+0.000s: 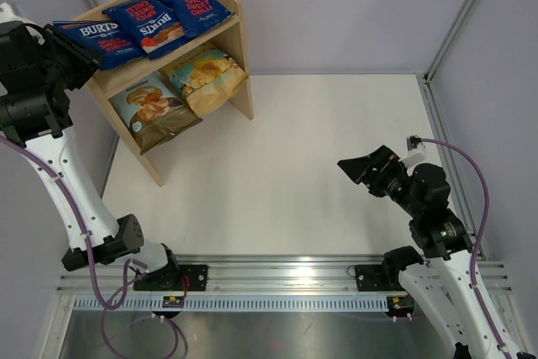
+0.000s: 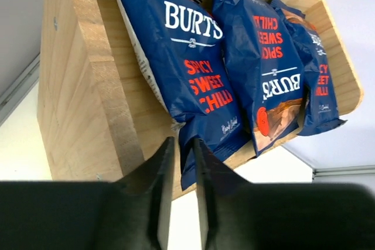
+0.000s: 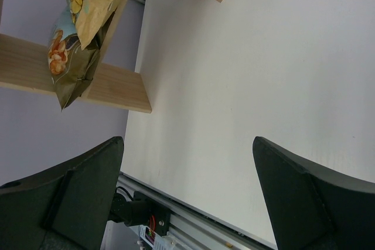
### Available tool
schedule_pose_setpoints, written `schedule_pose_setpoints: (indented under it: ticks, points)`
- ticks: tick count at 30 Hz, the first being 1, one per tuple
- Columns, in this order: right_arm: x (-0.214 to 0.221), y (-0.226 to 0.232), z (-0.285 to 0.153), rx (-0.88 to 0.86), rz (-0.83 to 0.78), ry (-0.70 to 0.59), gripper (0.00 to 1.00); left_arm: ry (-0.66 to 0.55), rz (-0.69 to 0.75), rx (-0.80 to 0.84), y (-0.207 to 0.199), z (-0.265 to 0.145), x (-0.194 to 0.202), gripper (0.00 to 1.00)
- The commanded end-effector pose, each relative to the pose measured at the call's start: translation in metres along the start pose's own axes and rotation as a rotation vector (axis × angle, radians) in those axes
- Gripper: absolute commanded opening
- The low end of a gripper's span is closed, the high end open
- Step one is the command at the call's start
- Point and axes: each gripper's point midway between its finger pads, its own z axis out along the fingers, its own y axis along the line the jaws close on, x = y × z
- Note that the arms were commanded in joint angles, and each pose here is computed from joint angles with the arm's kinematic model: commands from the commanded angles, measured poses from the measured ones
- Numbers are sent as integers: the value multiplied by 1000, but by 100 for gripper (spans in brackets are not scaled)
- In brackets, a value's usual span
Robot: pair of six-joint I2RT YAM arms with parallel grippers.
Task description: Place and organize the chips bags onto the shelf
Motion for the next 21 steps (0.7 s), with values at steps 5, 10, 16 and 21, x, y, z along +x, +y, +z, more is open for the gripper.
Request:
schedule_pose_setpoints:
  ticks: [5,10,16,21]
  points:
    - [-7,8,-2,-27,-41,-25,99,-245,39,-51,-7,-69,-40,50]
    - [-8,7,-2,-12,-79,-16,99,-369,50,-94,-6,-113,-54,68]
    - [-31,4,-15,74,-258,-71,100,-250,157,53,-14,-117,-3,99]
    - [-60,-2,-35,205,-403,-141,99,-181,234,102,6,-126,57,99]
